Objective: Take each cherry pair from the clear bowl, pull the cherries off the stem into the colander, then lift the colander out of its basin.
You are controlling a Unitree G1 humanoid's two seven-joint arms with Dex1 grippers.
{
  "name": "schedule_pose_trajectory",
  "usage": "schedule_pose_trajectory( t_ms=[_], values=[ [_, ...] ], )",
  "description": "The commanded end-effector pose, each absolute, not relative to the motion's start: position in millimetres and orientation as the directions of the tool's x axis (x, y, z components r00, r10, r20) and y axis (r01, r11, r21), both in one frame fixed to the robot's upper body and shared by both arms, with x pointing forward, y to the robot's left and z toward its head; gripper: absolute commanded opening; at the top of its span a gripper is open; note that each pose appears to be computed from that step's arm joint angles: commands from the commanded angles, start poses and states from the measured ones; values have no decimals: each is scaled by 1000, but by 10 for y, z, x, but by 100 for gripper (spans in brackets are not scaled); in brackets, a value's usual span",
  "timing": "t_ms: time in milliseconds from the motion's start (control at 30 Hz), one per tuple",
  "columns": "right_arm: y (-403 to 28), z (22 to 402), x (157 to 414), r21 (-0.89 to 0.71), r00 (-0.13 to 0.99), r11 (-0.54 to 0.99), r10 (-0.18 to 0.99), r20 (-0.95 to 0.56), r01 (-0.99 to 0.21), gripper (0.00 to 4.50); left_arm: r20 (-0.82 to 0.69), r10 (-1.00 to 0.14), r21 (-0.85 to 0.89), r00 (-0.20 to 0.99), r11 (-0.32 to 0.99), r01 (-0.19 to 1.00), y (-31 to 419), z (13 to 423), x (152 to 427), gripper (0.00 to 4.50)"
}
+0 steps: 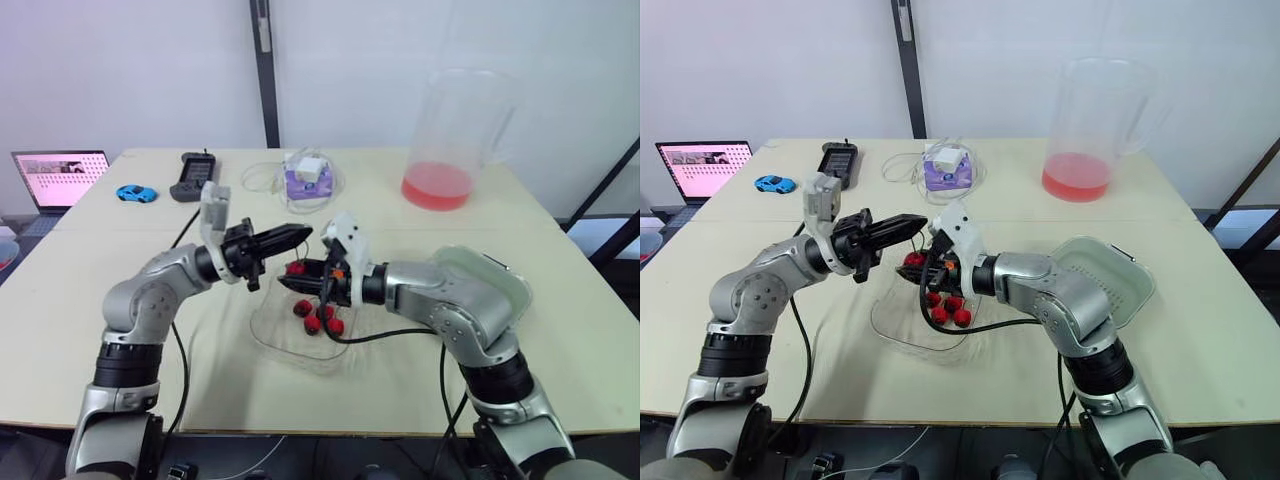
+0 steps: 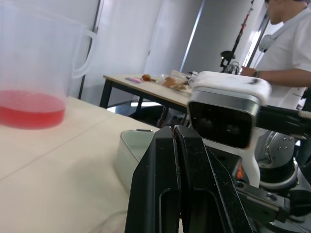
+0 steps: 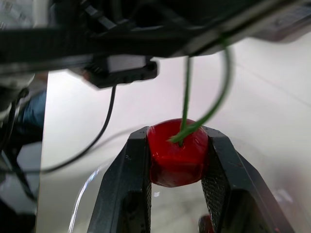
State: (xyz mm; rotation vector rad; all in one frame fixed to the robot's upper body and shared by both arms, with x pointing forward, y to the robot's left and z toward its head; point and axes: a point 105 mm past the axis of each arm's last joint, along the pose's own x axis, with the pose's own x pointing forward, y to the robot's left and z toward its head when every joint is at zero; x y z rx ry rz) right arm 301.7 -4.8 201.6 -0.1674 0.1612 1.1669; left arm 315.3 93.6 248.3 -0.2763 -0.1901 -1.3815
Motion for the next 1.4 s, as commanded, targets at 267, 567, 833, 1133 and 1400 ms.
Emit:
schedule_pose_trajectory(
  t_ms=[267,567,833,1133,1400],
  values=[
    [-109,2146,2896,-73,388,381,895,-220,-922,120,328,-933,-3,146,153,988,933,2669,3105,0],
    [-1104,2713,2917,-224,586,543,770,-252,-809,120,326,-931,6,166,178,984,986,2655,3138,0],
    [-2334,2545,3053,-384,812,730,409,-417,-565,120,322,-933,3,160,170,985,956,2589,3150,0],
    [-2547,2271,3088,-379,795,735,354,-492,-562,153,315,-934,27,167,185,982,945,2580,3183,0],
    [-2637,2366,3115,-380,800,738,357,-482,-558,442,312,-933,27,180,198,980,962,2573,3175,0]
  ],
)
